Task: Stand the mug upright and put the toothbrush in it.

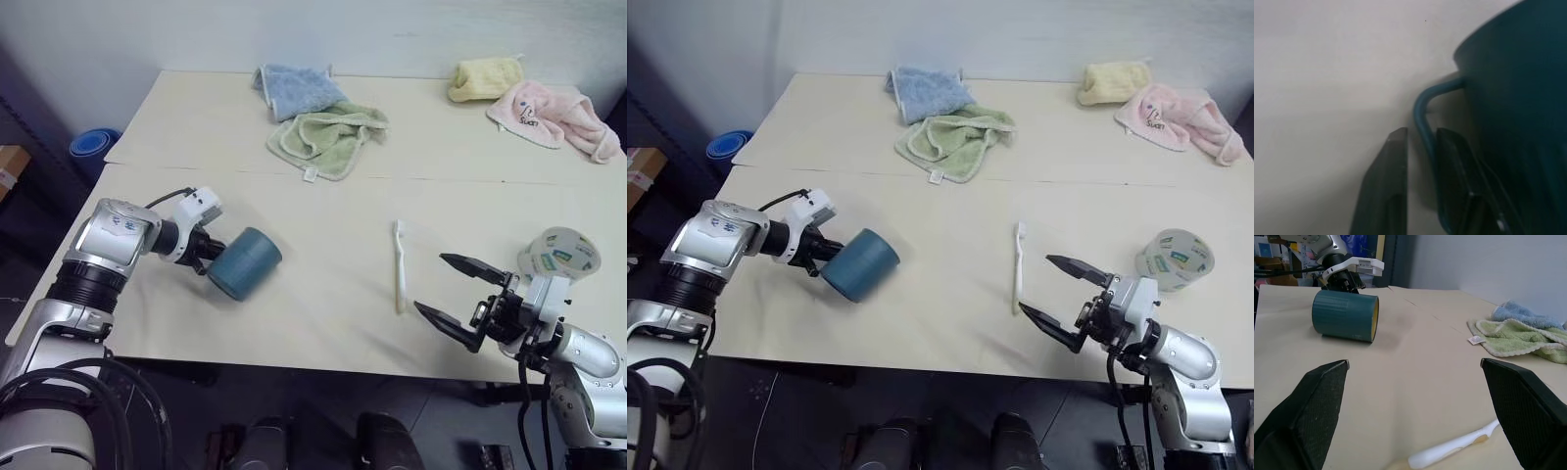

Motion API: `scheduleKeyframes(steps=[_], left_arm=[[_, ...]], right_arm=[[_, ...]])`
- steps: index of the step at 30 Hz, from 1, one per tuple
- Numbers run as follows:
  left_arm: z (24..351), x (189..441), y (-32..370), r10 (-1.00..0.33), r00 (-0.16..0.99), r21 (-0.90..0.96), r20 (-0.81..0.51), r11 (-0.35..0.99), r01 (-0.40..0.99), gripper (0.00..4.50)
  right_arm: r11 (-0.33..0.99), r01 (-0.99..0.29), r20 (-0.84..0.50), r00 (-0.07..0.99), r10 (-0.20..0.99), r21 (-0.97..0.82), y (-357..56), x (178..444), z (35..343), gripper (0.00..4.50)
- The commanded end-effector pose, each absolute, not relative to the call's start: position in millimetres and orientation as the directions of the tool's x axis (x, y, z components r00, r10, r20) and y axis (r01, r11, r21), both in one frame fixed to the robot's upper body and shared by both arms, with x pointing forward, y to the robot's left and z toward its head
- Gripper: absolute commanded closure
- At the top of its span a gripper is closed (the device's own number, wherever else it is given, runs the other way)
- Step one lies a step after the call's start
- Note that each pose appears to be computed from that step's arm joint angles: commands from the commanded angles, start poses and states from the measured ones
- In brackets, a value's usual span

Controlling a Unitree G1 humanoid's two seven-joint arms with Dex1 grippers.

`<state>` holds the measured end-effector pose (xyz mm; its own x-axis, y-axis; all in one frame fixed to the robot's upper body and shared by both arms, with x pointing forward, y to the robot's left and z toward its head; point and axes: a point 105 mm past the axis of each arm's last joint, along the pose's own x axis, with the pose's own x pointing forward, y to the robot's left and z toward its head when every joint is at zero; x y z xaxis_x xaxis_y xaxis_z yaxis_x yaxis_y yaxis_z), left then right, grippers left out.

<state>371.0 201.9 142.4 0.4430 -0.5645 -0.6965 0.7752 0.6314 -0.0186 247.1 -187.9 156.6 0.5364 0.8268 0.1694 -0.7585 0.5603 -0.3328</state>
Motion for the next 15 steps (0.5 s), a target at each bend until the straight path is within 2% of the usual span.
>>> scheduleKeyframes(steps=[1,3,5,8,10,14,15], left_arm=[[131,367,192,-0.601,0.435,-0.049,-0.671,0.62,0.783,4.49],[152,373,175,-0.695,0.496,-0.072,-0.521,0.615,0.786,4.49],[184,378,152,-0.789,0.545,-0.031,-0.284,0.576,0.817,4.49],[213,373,119,-0.849,0.529,0.044,0.009,0.529,0.848,4.49],[218,378,101,-0.811,0.562,0.069,0.161,0.577,0.814,4.49],[217,382,68,-0.745,0.576,0.157,0.337,0.648,0.745,4.49],[214,385,60,-0.704,0.606,0.19,0.371,0.696,0.693,4.49]], right_arm=[[0.59,-0.724,0.192,0.561,0.805,-0.357,-199,245,159,0.0],[0.614,-0.706,0.185,0.591,0.785,-0.352,-208,243,154,0.0],[0.64,-0.683,0.178,0.623,0.762,-0.352,-218,240,150,0.0],[0.677,-0.649,0.181,0.662,0.727,-0.346,-228,237,148,0.0],[0.69,-0.638,0.177,0.677,0.714,-0.343,-233,234,145,0.0],[0.694,-0.632,0.162,0.688,0.707,-0.344,-237,228,141,0.0],[0.697,-0.628,0.158,0.693,0.703,-0.346,-239,225,141,0.0]])
